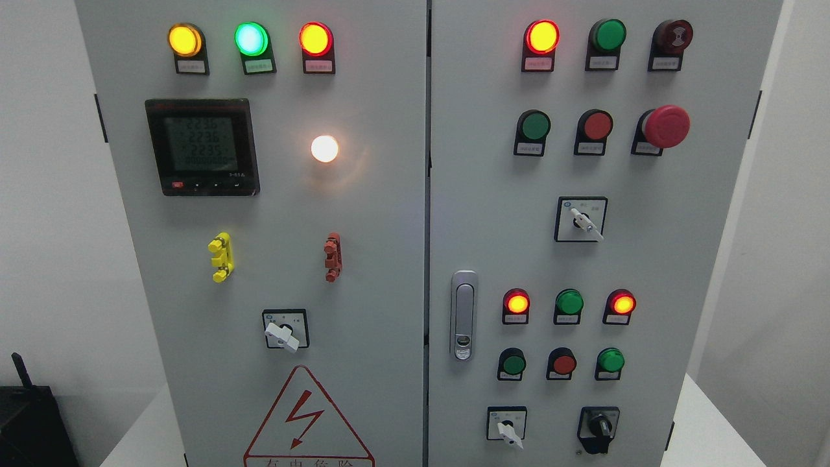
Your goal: Trip black knob to open circuit
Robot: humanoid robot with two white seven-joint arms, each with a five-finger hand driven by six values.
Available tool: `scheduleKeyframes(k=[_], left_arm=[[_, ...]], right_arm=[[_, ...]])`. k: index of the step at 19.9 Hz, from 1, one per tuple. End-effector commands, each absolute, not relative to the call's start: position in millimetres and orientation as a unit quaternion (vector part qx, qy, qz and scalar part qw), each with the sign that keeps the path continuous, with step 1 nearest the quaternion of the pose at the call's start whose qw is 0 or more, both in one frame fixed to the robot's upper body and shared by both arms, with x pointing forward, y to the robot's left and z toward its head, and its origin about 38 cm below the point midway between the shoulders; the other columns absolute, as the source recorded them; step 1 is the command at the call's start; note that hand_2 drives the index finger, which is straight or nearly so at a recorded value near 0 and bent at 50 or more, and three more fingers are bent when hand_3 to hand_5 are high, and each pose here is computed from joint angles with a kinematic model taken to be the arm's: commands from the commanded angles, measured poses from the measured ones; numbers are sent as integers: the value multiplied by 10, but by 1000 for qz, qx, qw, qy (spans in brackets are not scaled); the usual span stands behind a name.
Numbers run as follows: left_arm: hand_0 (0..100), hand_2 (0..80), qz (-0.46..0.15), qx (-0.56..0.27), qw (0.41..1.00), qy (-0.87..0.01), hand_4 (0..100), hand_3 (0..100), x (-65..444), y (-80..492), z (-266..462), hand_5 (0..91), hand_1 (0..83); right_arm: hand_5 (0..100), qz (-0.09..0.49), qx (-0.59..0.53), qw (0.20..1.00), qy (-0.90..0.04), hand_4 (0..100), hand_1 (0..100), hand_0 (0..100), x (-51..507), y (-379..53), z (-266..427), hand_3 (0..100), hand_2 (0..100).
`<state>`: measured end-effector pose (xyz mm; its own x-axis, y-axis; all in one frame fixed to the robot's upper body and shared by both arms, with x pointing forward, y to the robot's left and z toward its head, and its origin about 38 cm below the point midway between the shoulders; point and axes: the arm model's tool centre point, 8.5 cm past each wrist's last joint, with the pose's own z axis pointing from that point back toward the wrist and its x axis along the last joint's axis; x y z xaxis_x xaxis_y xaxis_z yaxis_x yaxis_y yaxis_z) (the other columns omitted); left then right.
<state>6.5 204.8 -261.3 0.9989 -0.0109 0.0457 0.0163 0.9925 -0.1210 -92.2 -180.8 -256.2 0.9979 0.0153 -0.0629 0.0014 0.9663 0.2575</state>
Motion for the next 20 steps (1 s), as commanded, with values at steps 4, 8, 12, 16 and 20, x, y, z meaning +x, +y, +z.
scheduleKeyframes(k=[4, 8, 12, 16, 20], left_arm=[[120, 0, -8, -60, 998, -30, 0, 0, 120, 2052, -2617, 0, 389], [120, 0, -8, -60, 998, -30, 0, 0, 120, 2052, -2617, 0, 389], [120, 0, -8, -60, 998, -30, 0, 0, 120, 2052, -2617, 0, 389], [120, 0, -8, -60, 998, -30, 0, 0, 120, 2052, -2617, 0, 389], [120, 0, -7, -60, 998, -30, 0, 0, 120, 2051, -2617, 0, 389]], right_arm=[[0, -8, 129, 991, 31, 0, 45, 0, -919, -1816, -2563, 0, 0], [0, -8, 128, 991, 32, 0, 45, 0, -920, -1817, -2563, 0, 0], [0, -7, 129, 991, 30, 0, 46, 0, -908, -1807, -2564, 0, 0], [0, -7, 128, 991, 23, 0, 47, 0, -869, -1816, -2569, 0, 0], [0, -4, 125, 992, 5, 0, 46, 0, -692, -1824, -2591, 0, 0]])
